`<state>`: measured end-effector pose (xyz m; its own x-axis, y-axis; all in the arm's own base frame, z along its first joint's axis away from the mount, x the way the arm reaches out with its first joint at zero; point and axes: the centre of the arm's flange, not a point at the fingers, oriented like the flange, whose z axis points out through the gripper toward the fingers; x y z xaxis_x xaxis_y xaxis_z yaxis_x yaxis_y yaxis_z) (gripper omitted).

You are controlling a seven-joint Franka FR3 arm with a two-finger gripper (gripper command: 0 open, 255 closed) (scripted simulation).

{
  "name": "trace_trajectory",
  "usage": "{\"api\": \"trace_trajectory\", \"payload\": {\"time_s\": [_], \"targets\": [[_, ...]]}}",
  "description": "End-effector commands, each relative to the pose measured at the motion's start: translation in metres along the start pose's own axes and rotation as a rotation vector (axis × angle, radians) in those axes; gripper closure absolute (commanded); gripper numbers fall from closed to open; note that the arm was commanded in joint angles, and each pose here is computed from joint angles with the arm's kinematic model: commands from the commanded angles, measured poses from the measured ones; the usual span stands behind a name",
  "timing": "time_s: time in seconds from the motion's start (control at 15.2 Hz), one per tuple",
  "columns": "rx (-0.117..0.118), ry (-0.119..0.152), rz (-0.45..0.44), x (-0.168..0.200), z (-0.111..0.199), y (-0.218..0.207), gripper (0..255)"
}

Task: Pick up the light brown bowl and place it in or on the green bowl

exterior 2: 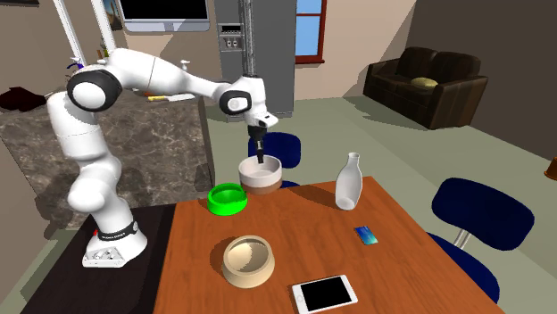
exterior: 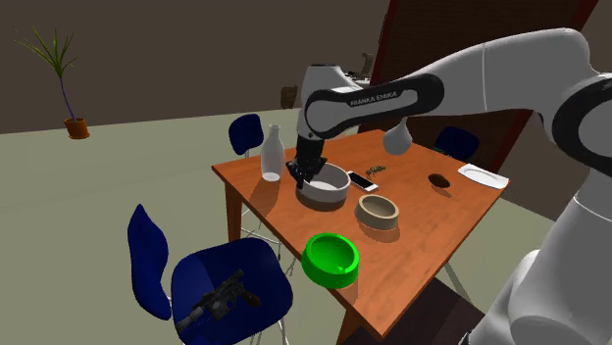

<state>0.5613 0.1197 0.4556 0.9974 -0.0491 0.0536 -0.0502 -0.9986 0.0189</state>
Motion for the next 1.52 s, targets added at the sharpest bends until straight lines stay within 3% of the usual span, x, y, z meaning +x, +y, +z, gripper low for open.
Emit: {"api": "trace_trajectory", "payload": {"time_s": [0.0,0.73,1.45], "targets": [[0.0,0.001,0.001,-0.026,-0.001,-0.008,255],[0.0,0.001,0.001,-0.156,-0.024,-0.058,255],[0.0,0.001,0.001,-0.159,0.034,-0.059,255]]}}
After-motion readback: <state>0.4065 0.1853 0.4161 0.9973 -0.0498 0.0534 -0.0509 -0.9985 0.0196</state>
